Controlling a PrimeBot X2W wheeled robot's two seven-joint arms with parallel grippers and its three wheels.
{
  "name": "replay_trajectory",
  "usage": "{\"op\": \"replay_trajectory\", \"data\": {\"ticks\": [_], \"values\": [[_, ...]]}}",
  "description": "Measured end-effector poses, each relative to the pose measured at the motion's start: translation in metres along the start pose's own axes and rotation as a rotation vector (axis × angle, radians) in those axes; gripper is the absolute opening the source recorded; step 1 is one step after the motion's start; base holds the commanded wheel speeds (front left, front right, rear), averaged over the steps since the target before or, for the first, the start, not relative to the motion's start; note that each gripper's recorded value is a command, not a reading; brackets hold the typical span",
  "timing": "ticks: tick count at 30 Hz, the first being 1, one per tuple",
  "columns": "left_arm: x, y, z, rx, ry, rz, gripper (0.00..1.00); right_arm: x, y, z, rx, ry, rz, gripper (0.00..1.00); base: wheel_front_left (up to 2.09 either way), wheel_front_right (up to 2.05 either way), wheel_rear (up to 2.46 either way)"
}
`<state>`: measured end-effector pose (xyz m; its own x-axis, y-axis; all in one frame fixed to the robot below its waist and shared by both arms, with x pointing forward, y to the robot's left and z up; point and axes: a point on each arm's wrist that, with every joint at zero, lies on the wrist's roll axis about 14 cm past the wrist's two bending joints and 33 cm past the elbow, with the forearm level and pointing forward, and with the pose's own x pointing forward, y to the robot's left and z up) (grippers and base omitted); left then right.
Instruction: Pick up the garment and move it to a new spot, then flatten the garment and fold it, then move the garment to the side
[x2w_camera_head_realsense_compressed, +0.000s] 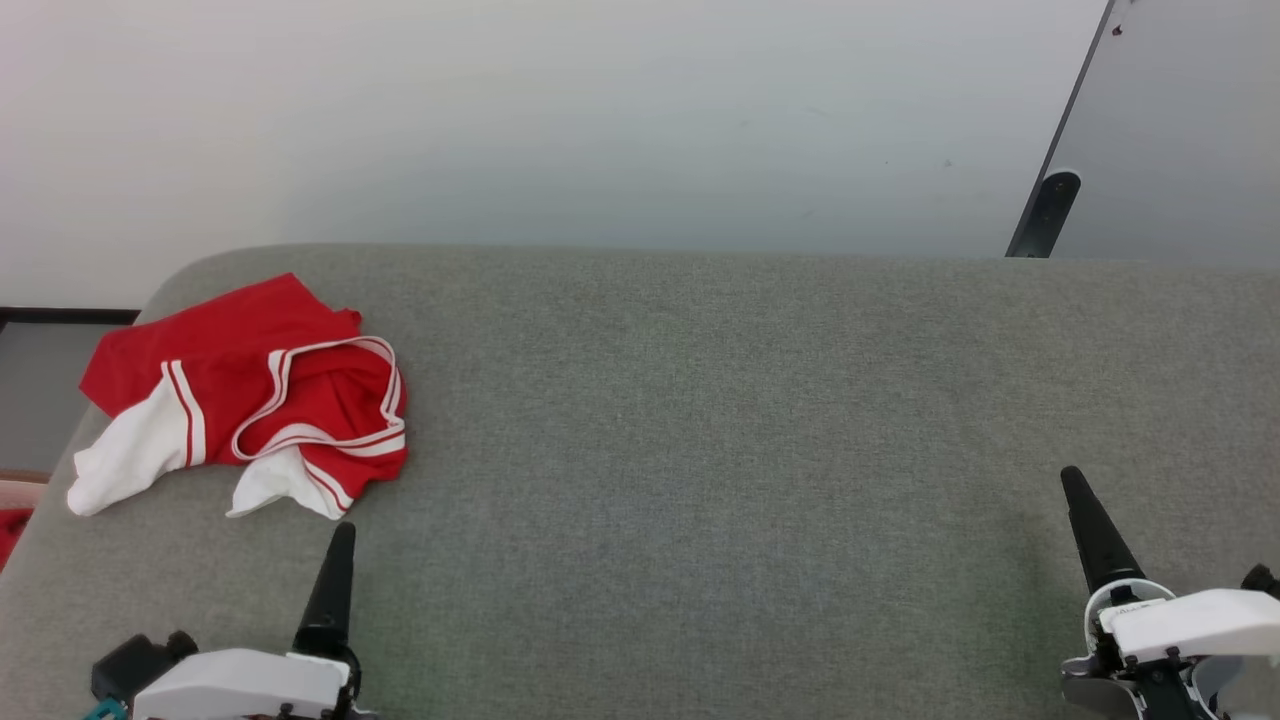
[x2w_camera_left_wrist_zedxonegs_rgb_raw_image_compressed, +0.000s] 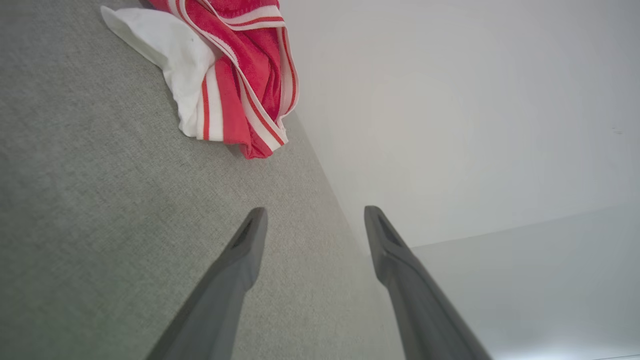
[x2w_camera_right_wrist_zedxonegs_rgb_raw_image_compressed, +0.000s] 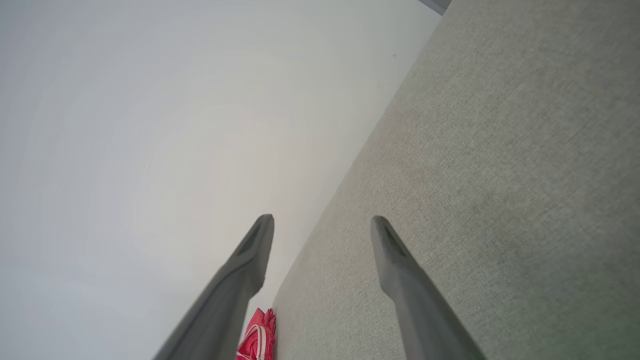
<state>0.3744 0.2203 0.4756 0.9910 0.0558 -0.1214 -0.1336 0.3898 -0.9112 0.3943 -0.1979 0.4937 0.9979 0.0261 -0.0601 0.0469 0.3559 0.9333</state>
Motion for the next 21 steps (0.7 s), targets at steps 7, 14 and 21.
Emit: {"op": "replay_trajectory", "data": {"ticks": [7, 14, 21], "values": [[0.001, -0.003, 0.005, 0.190, -0.012, -0.002, 1.00, 0.006, 0.002, -0.003, -0.166, 0.027, 0.009, 1.00, 0.00, 0.00, 0.00], [0.002, -0.011, 0.010, 0.375, -0.029, -0.025, 1.00, 0.012, 0.006, -0.006, -0.325, 0.050, 0.027, 1.00, 0.00, 0.00, 0.00], [0.002, -0.012, 0.012, 0.534, -0.033, -0.029, 1.00, 0.018, 0.010, -0.003, -0.476, 0.055, 0.044, 1.00, 0.00, 0.00, 0.00]]}}
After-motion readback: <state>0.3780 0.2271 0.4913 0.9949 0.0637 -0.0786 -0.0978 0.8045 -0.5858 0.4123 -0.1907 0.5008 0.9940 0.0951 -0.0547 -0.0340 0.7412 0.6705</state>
